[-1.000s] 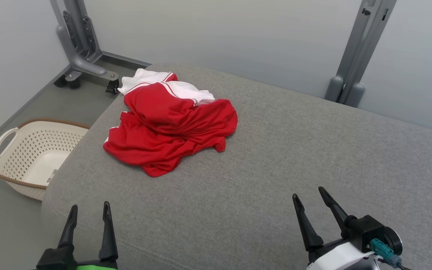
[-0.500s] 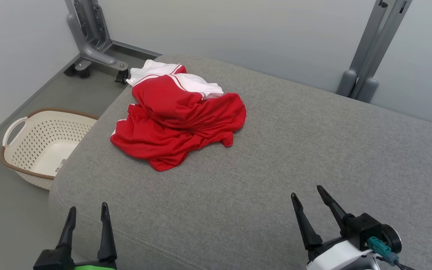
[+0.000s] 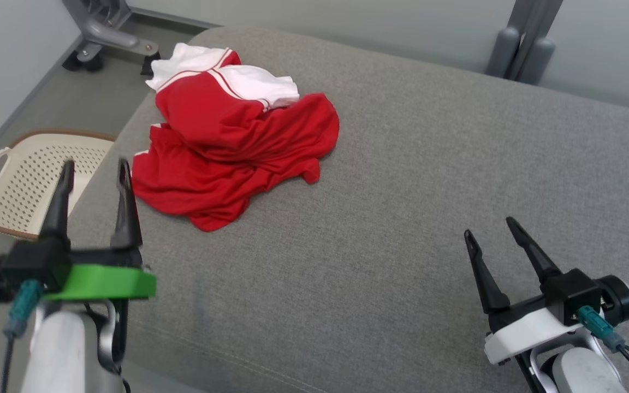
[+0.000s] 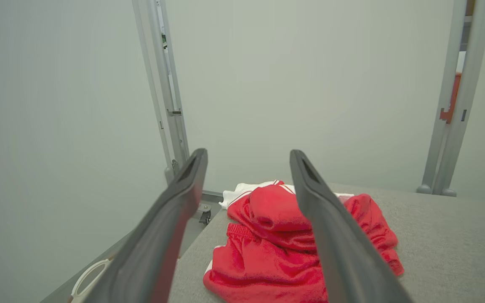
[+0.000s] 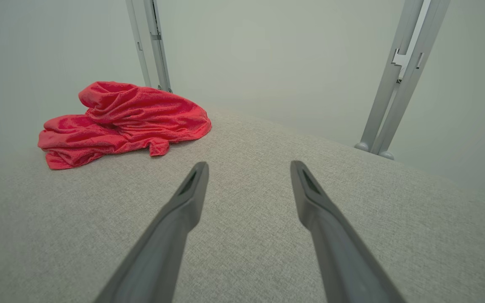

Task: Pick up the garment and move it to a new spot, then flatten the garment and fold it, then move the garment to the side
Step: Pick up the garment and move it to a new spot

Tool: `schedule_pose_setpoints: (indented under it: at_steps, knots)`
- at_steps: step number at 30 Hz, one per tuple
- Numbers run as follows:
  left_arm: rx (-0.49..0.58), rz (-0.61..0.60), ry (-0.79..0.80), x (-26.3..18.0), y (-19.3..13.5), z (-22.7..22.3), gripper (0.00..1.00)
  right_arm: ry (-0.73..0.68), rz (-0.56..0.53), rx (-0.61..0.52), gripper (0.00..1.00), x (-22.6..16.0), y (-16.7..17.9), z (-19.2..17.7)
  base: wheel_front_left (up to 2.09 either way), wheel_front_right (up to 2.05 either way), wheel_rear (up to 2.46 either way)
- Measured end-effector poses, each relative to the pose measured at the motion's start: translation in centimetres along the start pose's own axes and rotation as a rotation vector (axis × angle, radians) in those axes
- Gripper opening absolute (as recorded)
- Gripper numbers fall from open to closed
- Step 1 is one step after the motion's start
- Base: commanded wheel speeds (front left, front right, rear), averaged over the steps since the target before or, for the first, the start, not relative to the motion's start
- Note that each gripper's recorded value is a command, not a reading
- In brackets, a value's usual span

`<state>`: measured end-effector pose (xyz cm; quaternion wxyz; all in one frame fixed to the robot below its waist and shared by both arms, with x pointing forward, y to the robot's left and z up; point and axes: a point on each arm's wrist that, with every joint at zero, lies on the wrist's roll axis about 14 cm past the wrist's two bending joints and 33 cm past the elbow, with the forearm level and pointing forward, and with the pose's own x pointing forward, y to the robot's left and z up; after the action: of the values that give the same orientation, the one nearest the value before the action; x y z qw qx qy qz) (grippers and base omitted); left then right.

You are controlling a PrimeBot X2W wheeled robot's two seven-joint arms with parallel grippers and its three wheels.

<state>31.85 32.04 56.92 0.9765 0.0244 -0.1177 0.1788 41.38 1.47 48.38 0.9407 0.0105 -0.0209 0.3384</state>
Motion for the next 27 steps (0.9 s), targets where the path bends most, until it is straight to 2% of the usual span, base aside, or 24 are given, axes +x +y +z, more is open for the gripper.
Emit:
schedule_pose_setpoints:
  at_steps: [5, 10, 14, 17, 20, 24, 27]
  knots:
    - [0.020, -0.120, -0.074, 7.6, -3.1, 2.0, 1.00, 0.018, -0.019, -0.005, 1.00, 1.2, -2.6, -1.7, 0.00, 0.00, 0.00]
    - [0.081, -0.213, -0.006, 14.5, -5.9, 1.1, 1.00, 0.047, -0.038, -0.001, 1.00, 1.8, -4.5, -3.9, 0.00, 0.00, 0.00]
    - [0.090, -0.272, 0.097, 18.6, -8.5, -1.3, 1.00, 0.073, -0.053, -0.003, 1.00, 2.0, -6.0, -5.7, 0.00, 0.00, 0.00]
    - [0.109, -0.298, 0.268, 20.3, -9.7, -5.4, 1.00, 0.089, -0.069, -0.001, 1.00, 2.1, -7.1, -6.9, 0.00, 0.00, 0.00]
    - [0.146, -0.257, 0.464, 21.1, -8.3, -10.1, 1.00, 0.103, -0.080, 0.005, 1.00, 2.2, -8.0, -8.1, 0.00, 0.00, 0.00]
    - [0.161, -0.200, 0.764, 19.5, -6.8, -17.2, 1.00, 0.112, -0.106, 0.018, 1.00, 2.3, -9.1, -9.3, 0.00, 0.00, 0.00]
    - [0.143, -0.196, 0.906, 18.0, -7.5, -20.8, 1.00, 0.119, -0.133, 0.022, 1.00, 1.9, -10.0, -10.0, 0.00, 0.00, 0.00]
